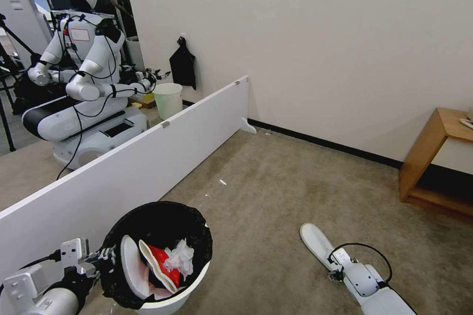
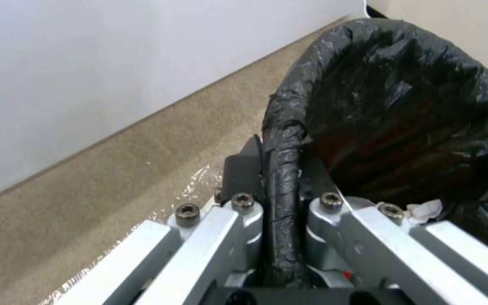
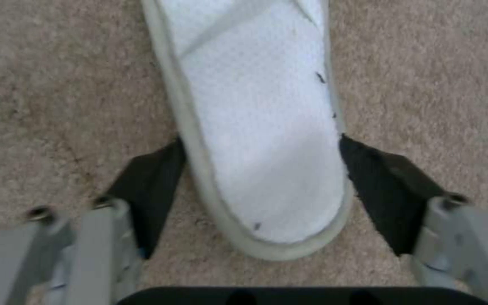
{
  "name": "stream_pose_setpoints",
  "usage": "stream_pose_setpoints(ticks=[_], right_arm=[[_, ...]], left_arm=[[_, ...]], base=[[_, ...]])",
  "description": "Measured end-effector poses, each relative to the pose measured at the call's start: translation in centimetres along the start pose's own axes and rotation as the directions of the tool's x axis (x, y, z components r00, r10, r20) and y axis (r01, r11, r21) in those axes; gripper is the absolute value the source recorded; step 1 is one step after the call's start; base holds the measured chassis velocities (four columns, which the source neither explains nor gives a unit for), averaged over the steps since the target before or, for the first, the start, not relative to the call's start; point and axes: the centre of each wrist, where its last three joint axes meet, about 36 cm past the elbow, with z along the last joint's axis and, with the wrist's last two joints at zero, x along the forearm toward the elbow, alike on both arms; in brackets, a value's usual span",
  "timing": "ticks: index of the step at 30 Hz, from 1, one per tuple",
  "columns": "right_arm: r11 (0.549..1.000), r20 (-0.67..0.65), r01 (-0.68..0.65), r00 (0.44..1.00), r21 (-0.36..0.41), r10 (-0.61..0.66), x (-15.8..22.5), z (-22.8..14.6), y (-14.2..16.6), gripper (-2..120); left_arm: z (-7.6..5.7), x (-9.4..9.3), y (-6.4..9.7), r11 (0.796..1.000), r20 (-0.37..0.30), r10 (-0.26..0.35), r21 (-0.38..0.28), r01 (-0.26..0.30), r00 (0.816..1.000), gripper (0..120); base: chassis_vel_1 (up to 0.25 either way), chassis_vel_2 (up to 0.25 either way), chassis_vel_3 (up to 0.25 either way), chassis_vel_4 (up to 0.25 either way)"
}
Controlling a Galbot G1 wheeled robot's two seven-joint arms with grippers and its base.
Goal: Pick up the trash bin, then pick up the garbage from the floor and place it into the trash bin.
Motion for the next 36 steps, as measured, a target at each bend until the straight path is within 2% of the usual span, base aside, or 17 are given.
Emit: stream_pose_setpoints(ticks=[2,3,5,6,8,9,12,16,17,18,31,36], right_arm=[[1.000,-0.001,-0.003,1.000,0.003,0.003,0.0,0.1,-0.2,59],[1.000,-0.001,-0.003,1.000,0.003,0.003,0.0,0.1,-0.2,59],[1.000,-0.003,-0.007,1.000,0.004,0.007,0.0,0.2,-0.4,47],[1.000,-0.003,-0.007,1.000,0.004,0.007,0.0,0.2,-0.4,47],[1.000,-0.004,-0.008,1.000,0.003,0.008,0.0,0.2,-0.6,37],[1.000,-0.004,-0.008,1.000,0.003,0.008,0.0,0.2,-0.6,37],[1.000,-0.005,-0.008,1.000,0.003,0.008,0.1,0.3,-0.6,22],[1.000,-0.005,-0.008,1.000,0.003,0.008,0.1,0.3,-0.6,18],[1.000,-0.005,-0.008,1.000,0.003,0.008,0.1,0.4,-0.6,6],[1.000,-0.005,-0.008,1.000,0.002,0.008,0.1,0.4,-0.6,1],[1.000,-0.006,-0.014,1.000,-0.001,0.014,0.2,0.2,-1.2,0],[0.999,0.012,-0.028,1.000,-0.016,0.029,1.3,0.2,-2.5,0]], left_arm=[[0.0,0.0,0.0,1.000,0.000,0.000,0.000,0.000,1.000,4],[0.0,0.0,0.0,1.000,0.000,0.000,0.000,0.000,1.000,4],[0.0,0.0,0.0,1.000,0.001,0.000,0.000,0.000,1.000,4],[0.0,0.0,0.0,1.000,0.001,0.000,0.000,0.000,1.000,4],[0.0,-0.1,0.0,1.000,0.000,0.000,0.001,0.000,1.000,4],[0.0,-0.1,0.0,1.000,0.000,0.000,0.001,0.000,1.000,4],[0.0,-0.1,0.0,1.000,0.000,0.000,0.001,0.000,1.000,4],[0.0,-0.1,0.0,1.000,0.000,0.000,0.000,0.000,1.000,4],[0.0,-0.1,0.0,1.000,0.000,0.000,0.000,0.000,1.000,4],[0.0,-0.1,0.0,1.000,0.001,0.000,0.000,0.000,1.000,4],[-0.1,-0.1,0.0,1.000,0.002,0.002,0.000,-0.002,1.000,4],[-0.1,-0.1,0.0,1.000,0.003,0.004,0.000,-0.004,1.000,4]], base=[[0.000,0.000,0.000,0.000],[0.000,0.000,0.000,0.000],[0.000,0.000,0.000,0.000],[0.000,0.000,0.000,0.000],[0.000,0.000,0.000,0.000],[0.000,0.000,0.000,0.000],[0.000,0.000,0.000,0.000],[0.000,0.000,0.000,0.000],[0.000,0.000,0.000,0.000],[0.000,0.000,0.000,0.000],[0.000,0.000,0.000,0.000],[0.000,0.000,0.000,0.000]])
